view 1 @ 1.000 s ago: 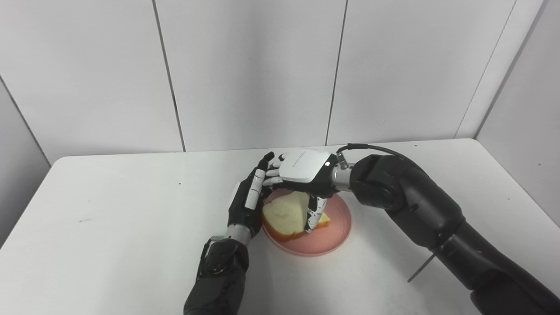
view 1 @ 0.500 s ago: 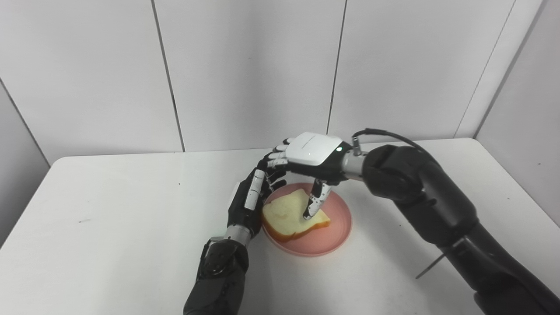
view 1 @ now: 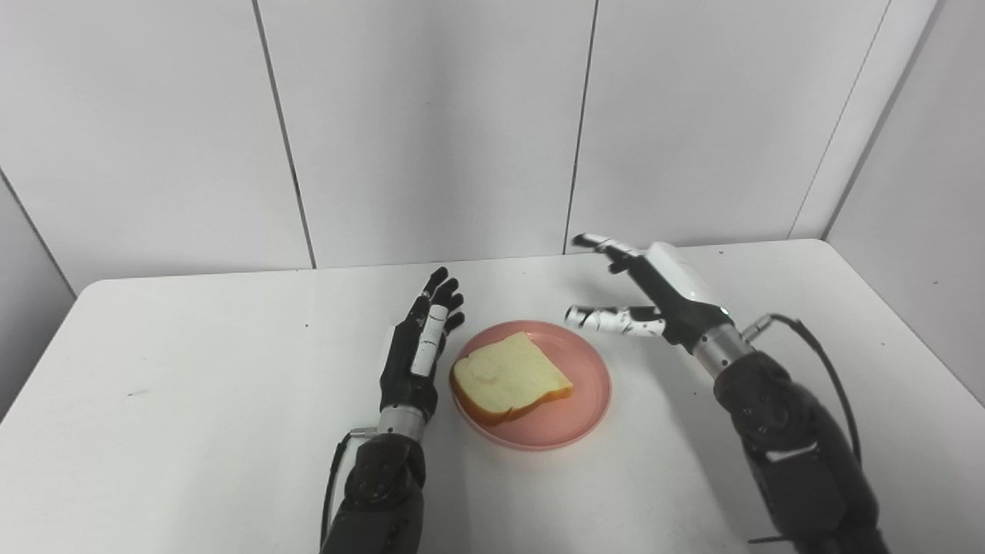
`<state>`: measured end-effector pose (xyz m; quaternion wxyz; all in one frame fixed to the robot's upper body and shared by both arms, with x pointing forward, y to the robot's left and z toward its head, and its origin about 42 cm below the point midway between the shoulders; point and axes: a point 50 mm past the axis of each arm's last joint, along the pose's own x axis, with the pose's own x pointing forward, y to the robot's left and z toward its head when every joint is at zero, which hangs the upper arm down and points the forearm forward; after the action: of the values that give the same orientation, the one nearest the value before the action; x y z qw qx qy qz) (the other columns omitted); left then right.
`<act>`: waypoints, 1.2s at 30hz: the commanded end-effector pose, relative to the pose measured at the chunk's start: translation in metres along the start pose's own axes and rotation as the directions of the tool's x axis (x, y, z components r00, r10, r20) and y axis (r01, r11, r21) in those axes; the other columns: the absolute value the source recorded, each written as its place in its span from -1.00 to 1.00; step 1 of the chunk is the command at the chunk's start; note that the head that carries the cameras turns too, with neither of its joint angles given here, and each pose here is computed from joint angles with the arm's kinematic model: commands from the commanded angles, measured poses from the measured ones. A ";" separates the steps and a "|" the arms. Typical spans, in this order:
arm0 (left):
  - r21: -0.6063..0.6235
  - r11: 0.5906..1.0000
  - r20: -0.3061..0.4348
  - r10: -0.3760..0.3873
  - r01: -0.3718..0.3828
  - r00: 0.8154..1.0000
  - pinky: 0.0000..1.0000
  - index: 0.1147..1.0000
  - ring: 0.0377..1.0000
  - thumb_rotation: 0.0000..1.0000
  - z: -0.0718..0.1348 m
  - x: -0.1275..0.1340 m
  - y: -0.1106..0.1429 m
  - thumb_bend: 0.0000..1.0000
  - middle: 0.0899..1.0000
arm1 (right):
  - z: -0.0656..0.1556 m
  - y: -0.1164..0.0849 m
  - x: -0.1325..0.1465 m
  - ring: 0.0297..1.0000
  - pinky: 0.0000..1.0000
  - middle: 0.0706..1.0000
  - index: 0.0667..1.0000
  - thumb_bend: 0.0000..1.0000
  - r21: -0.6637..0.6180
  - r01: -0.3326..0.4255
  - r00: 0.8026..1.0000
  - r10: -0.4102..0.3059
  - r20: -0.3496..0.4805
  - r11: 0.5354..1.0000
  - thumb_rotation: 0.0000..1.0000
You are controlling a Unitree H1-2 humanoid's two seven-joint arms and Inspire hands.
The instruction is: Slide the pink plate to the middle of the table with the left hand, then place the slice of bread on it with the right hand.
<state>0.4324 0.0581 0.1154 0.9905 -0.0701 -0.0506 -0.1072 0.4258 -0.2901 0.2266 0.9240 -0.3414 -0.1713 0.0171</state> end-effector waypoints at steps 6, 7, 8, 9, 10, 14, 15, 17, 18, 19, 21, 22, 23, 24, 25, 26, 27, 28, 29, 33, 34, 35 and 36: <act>0.148 0.985 -0.024 0.094 -0.089 0.995 0.93 0.72 0.88 0.66 -0.026 -0.028 0.022 0.72 0.85 | -0.010 0.023 -0.014 0.74 0.65 0.73 0.72 0.47 0.423 0.220 0.974 -0.171 -0.151 0.879 0.97; 0.155 0.983 -0.023 0.101 -0.096 0.995 0.94 0.72 0.89 0.67 -0.027 -0.028 0.021 0.73 0.86 | -0.012 0.026 -0.016 0.73 0.65 0.73 0.73 0.48 0.433 0.219 0.973 -0.166 -0.158 0.874 0.99; 0.160 0.982 -0.022 0.108 -0.103 0.994 0.94 0.73 0.90 0.68 -0.026 -0.029 0.020 0.73 0.88 | -0.015 0.028 -0.019 0.73 0.64 0.74 0.74 0.47 0.435 0.218 0.973 -0.162 -0.163 0.874 0.99; 0.164 0.981 -0.024 0.113 -0.108 0.993 0.93 0.73 0.91 0.70 -0.026 -0.029 0.020 0.72 0.89 | -0.017 0.030 -0.021 0.72 0.64 0.75 0.74 0.47 0.434 0.219 0.973 -0.161 -0.166 0.874 1.00; 0.165 0.980 -0.025 0.117 -0.111 0.993 0.95 0.74 0.93 0.72 -0.026 -0.030 0.019 0.71 0.91 | -0.019 0.032 -0.023 0.72 0.65 0.75 0.73 0.46 0.433 0.220 0.972 -0.161 -0.170 0.874 1.00; 0.156 0.982 -0.033 0.112 -0.105 0.993 1.00 0.81 0.97 0.74 -0.025 -0.030 0.018 0.64 0.96 | -0.022 0.035 -0.028 0.73 0.69 0.75 0.72 0.52 0.441 0.262 0.960 -0.184 -0.213 0.858 1.00; 0.150 0.983 -0.036 0.108 -0.101 0.994 1.00 0.84 0.98 0.73 -0.025 -0.030 0.018 0.62 0.97 | -0.023 0.036 -0.029 0.74 0.70 0.75 0.73 0.54 0.445 0.274 0.956 -0.191 -0.223 0.853 1.00; 0.149 0.984 -0.038 0.100 -0.093 0.994 1.00 0.87 0.98 0.72 -0.024 -0.029 0.018 0.60 0.96 | -0.024 0.037 -0.032 0.75 0.72 0.75 0.73 0.55 0.452 0.289 0.951 -0.197 -0.239 0.844 1.00; 0.147 0.985 -0.036 0.097 -0.091 0.995 1.00 0.89 0.97 0.72 -0.023 -0.029 0.019 0.59 0.95 | -0.025 0.037 -0.033 0.75 0.72 0.75 0.72 0.55 0.449 0.291 0.950 -0.199 -0.242 0.845 1.00; 0.145 0.985 -0.034 0.095 -0.089 0.995 1.00 0.89 0.97 0.71 -0.022 -0.029 0.019 0.58 0.95 | -0.025 0.038 -0.034 0.73 0.71 0.74 0.71 0.55 0.447 0.292 0.949 -0.200 -0.243 0.845 1.00; 0.141 0.986 -0.032 0.096 -0.091 0.995 1.00 0.91 0.97 0.70 -0.021 -0.028 0.018 0.56 0.95 | -0.026 0.038 -0.035 0.71 0.68 0.72 0.69 0.54 0.446 0.292 0.950 -0.201 -0.239 0.846 1.00; 0.140 0.986 -0.028 0.098 -0.093 0.995 1.00 0.91 0.97 0.70 -0.020 -0.027 0.018 0.55 0.96 | -0.027 0.039 -0.036 0.70 0.67 0.72 0.68 0.54 0.444 0.286 0.952 -0.197 -0.236 0.849 1.00; 0.140 0.986 -0.026 0.100 -0.095 0.995 1.00 0.93 0.98 0.71 -0.019 -0.026 0.018 0.56 0.96 | -0.027 0.040 -0.037 0.71 0.68 0.72 0.69 0.53 0.443 0.282 0.953 -0.193 -0.234 0.851 1.00; 0.141 0.985 -0.023 0.100 -0.096 0.995 1.00 0.94 0.98 0.71 -0.018 -0.026 0.018 0.56 0.97 | -0.028 0.041 -0.038 0.71 0.68 0.72 0.69 0.52 0.439 0.276 0.954 -0.188 -0.234 0.855 1.00; 0.143 0.985 -0.021 0.101 -0.097 0.995 1.00 0.96 0.99 0.74 -0.017 -0.025 0.019 0.56 0.97 | -0.028 0.042 -0.038 0.71 0.70 0.71 0.69 0.51 0.437 0.272 0.955 -0.184 -0.234 0.857 1.00; 0.144 0.985 -0.020 0.101 -0.097 0.995 1.00 0.97 0.99 0.75 -0.017 -0.025 0.019 0.56 0.97 | -0.028 0.042 -0.038 0.71 0.71 0.71 0.69 0.50 0.437 0.270 0.955 -0.182 -0.234 0.858 1.00; 0.145 0.984 -0.020 0.103 -0.099 0.994 1.00 0.98 0.99 0.77 -0.016 -0.025 0.019 0.56 0.97 | -0.028 0.043 -0.039 0.72 0.73 0.71 0.69 0.50 0.441 0.267 0.956 -0.177 -0.236 0.857 1.00; 0.145 0.984 -0.020 0.107 -0.103 0.994 1.00 0.98 0.99 0.77 -0.016 -0.024 0.019 0.56 0.97 | -0.028 0.044 -0.039 0.72 0.74 0.71 0.69 0.51 0.444 0.265 0.956 -0.172 -0.239 0.856 1.00; 0.144 0.984 -0.019 0.109 -0.105 0.994 1.00 0.98 0.99 0.78 -0.015 -0.024 0.019 0.56 0.96 | -0.028 0.045 -0.040 0.72 0.74 0.71 0.69 0.51 0.446 0.262 0.956 -0.168 -0.240 0.856 1.00; 0.147 0.984 -0.019 0.108 -0.104 0.994 1.00 0.98 0.99 0.81 -0.015 -0.025 0.021 0.58 0.96 | -0.028 0.048 -0.040 0.71 0.73 0.71 0.68 0.52 0.456 0.256 0.957 -0.157 -0.242 0.853 1.00; 0.146 0.984 -0.019 0.106 -0.102 0.994 1.00 0.97 0.99 0.80 -0.014 -0.025 0.021 0.57 0.95 | -0.028 0.049 -0.040 0.71 0.70 0.71 0.68 0.52 0.471 0.259 0.956 -0.154 -0.249 0.843 1.00; 0.147 0.984 -0.019 0.104 -0.100 0.994 1.00 0.98 0.99 0.80 -0.014 -0.025 0.021 0.57 0.95 | -0.028 0.050 -0.040 0.72 0.72 0.71 0.67 0.56 0.505 0.269 0.953 -0.151 -0.262 0.821 0.99; 0.146 0.984 -0.019 0.101 -0.097 0.995 1.00 0.98 0.99 0.80 -0.014 -0.024 0.021 0.57 0.95 | -0.026 0.051 -0.039 0.72 0.72 0.71 0.67 0.57 0.547 0.291 0.946 -0.149 -0.289 0.785 0.99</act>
<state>0.4259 0.0651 0.1217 0.9955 -0.0110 -0.0727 -0.0600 0.3923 -0.2796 0.1451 0.9929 -0.0563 -0.0709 -0.0774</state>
